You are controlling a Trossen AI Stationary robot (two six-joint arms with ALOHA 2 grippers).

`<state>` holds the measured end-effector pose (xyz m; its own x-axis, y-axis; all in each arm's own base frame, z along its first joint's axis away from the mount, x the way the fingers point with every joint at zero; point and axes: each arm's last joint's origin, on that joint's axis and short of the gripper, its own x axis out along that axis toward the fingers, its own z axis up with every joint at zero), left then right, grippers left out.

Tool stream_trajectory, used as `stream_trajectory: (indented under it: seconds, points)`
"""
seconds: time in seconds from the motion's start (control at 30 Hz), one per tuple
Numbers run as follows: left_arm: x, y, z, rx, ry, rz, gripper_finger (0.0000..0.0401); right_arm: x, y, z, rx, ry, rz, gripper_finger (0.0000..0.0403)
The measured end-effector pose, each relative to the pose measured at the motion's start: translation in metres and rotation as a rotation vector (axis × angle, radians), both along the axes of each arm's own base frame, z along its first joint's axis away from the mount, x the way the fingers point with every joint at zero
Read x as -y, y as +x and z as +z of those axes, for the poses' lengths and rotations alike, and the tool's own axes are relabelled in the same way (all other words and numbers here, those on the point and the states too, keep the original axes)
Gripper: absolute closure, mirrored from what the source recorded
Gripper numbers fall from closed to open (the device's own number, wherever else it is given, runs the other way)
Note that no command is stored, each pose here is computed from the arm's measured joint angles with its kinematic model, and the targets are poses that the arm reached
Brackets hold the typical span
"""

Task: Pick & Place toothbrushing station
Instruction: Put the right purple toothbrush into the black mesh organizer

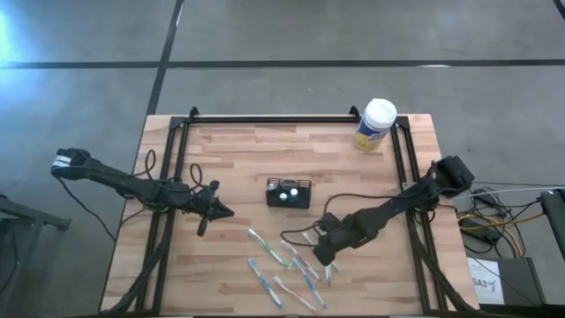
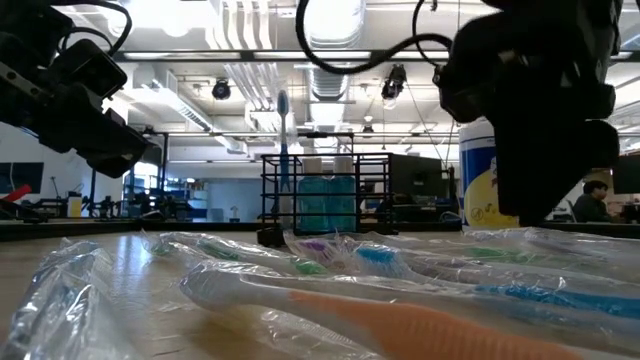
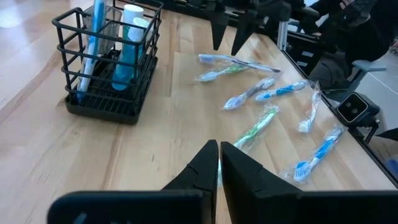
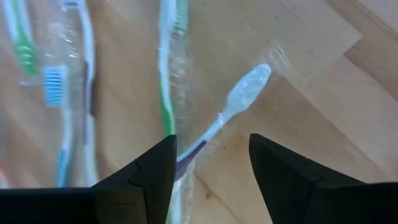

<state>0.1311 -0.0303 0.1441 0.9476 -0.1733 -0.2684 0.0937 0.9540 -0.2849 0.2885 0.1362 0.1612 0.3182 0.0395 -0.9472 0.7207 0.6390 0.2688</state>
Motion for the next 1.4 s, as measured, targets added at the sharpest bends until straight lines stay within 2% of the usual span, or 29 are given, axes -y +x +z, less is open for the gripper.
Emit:
stream_trajectory:
  seconds: [0.33,0.47,0.6,0.8,0.97,1.1,1.23,1.4]
  points:
    - [0.0,0.0,0.0,-0.001,-0.009,0.003,0.0382,0.001,0.007,-0.019,-0.062,-0.038,0.05,0.0212]
    - [0.0,0.0,0.0,-0.001,-0.009,0.005,0.0382,0.004,0.01,-0.019,-0.061,-0.05,0.079,0.0247]
    - [0.0,0.0,0.0,0.003,-0.01,0.005,0.0382,0.008,0.012,-0.017,-0.052,-0.064,0.11,0.0304]
    - [0.0,0.0,0.0,0.003,-0.01,0.005,0.0382,0.008,0.014,-0.003,-0.003,-0.076,0.171,0.0384]
    - [0.0,0.0,0.0,0.003,-0.009,0.006,0.0382,0.007,0.017,0.018,0.057,-0.083,0.197,0.0384]
    - [0.0,0.0,0.001,0.006,-0.01,0.006,0.0382,0.006,0.022,0.046,0.15,-0.115,0.246,0.0384]
    - [0.0,0.0,0.001,0.007,-0.008,0.006,0.0382,0.007,0.027,0.086,0.303,-0.229,0.316,0.0384]
    - [0.0,0.0,0.001,0.011,0.005,0.01,0.0382,0.014,0.029,0.138,0.532,-0.549,0.35,0.0384]
